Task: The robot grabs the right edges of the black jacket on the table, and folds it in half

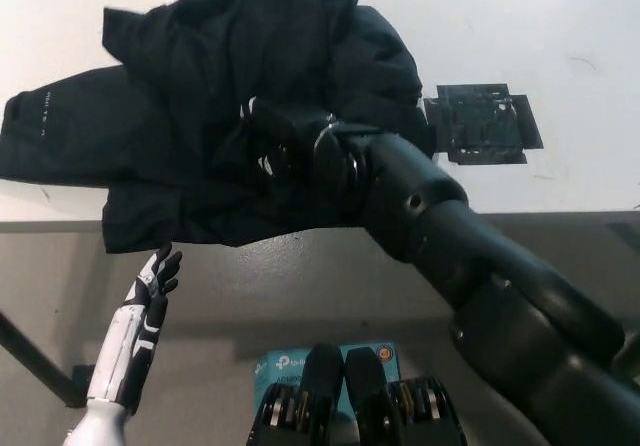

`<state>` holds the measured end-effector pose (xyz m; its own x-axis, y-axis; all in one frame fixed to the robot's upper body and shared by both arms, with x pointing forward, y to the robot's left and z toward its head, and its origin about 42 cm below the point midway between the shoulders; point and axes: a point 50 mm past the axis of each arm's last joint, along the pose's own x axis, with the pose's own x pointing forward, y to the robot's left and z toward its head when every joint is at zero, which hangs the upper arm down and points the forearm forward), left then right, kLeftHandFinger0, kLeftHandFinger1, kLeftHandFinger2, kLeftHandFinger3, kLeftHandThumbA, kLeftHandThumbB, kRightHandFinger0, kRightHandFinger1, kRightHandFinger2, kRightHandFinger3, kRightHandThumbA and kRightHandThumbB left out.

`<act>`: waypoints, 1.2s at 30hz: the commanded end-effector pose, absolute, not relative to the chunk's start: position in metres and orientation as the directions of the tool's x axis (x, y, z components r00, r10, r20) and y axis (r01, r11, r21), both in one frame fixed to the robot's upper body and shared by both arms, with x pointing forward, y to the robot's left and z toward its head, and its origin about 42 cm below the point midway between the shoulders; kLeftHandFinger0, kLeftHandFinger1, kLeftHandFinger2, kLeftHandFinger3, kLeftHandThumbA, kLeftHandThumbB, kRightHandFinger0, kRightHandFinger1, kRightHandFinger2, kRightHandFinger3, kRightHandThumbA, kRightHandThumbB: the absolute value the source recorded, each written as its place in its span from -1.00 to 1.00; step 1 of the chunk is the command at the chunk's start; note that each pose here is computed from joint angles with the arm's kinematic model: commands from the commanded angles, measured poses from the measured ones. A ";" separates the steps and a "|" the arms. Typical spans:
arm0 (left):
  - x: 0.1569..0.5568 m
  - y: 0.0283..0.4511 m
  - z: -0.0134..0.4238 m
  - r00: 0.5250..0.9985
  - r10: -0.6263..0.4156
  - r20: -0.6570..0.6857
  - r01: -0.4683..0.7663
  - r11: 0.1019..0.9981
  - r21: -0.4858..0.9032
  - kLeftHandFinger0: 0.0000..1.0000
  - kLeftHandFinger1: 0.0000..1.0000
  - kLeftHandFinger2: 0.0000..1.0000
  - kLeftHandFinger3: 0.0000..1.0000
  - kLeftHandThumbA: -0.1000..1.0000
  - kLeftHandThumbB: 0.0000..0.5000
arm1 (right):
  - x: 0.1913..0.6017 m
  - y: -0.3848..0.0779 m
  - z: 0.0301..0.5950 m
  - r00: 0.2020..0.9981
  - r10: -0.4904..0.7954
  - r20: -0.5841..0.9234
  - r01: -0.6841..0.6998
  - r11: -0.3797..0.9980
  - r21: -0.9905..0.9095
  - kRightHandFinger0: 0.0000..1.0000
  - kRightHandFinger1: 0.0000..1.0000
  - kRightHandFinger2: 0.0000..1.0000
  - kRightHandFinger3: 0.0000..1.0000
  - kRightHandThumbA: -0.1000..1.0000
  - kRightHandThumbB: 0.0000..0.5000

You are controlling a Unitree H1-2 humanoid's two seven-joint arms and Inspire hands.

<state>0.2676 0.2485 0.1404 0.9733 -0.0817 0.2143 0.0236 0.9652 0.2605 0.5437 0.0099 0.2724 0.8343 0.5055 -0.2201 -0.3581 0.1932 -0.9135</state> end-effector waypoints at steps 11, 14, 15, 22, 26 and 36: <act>0.272 0.249 0.153 0.960 -0.098 0.261 0.020 0.958 0.285 1.00 1.00 1.00 1.00 1.00 -0.10 | 0.563 0.002 0.361 0.753 0.610 -0.246 -0.596 0.475 -0.647 1.00 1.00 1.00 1.00 0.75 1.00; 0.273 0.249 0.153 0.960 -0.096 0.264 0.021 0.962 0.273 1.00 1.00 1.00 1.00 1.00 -0.13 | 0.561 0.004 0.376 0.701 0.671 -0.242 -0.688 0.547 -0.477 1.00 1.00 1.00 1.00 0.89 1.00; 0.273 0.249 0.154 0.960 -0.095 0.265 0.018 0.960 0.278 1.00 1.00 1.00 1.00 1.00 -0.13 | 0.561 0.005 0.381 0.691 0.683 -0.238 -0.703 0.556 -0.443 1.00 1.00 1.00 1.00 0.92 1.00; 0.276 0.249 0.156 0.956 -0.116 0.269 0.034 0.956 0.293 1.00 1.00 1.00 1.00 1.00 -0.14 | 0.559 0.002 0.430 0.639 0.758 -0.135 -0.769 0.619 -0.163 1.00 1.00 1.00 1.00 1.00 0.97; 0.276 0.248 0.156 0.958 -0.112 0.264 0.033 0.957 0.288 1.00 1.00 1.00 1.00 1.00 -0.13 | 0.558 -0.008 0.446 0.600 0.793 -0.104 -0.800 0.593 -0.087 1.00 1.00 1.00 1.00 1.00 1.00; 0.282 0.245 0.161 0.955 -0.107 0.276 0.023 0.956 0.291 1.00 1.00 1.00 1.00 1.00 -0.07 | 0.533 -0.070 0.578 0.592 0.725 0.351 -0.761 0.646 -0.050 1.00 1.00 1.00 1.00 1.00 1.00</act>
<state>0.2756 0.2468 0.1450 0.9711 -0.0925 0.2199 0.0298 0.9616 0.2729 0.5634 -0.0418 0.4314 0.6917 0.7219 0.0219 -0.7219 0.6920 -0.0104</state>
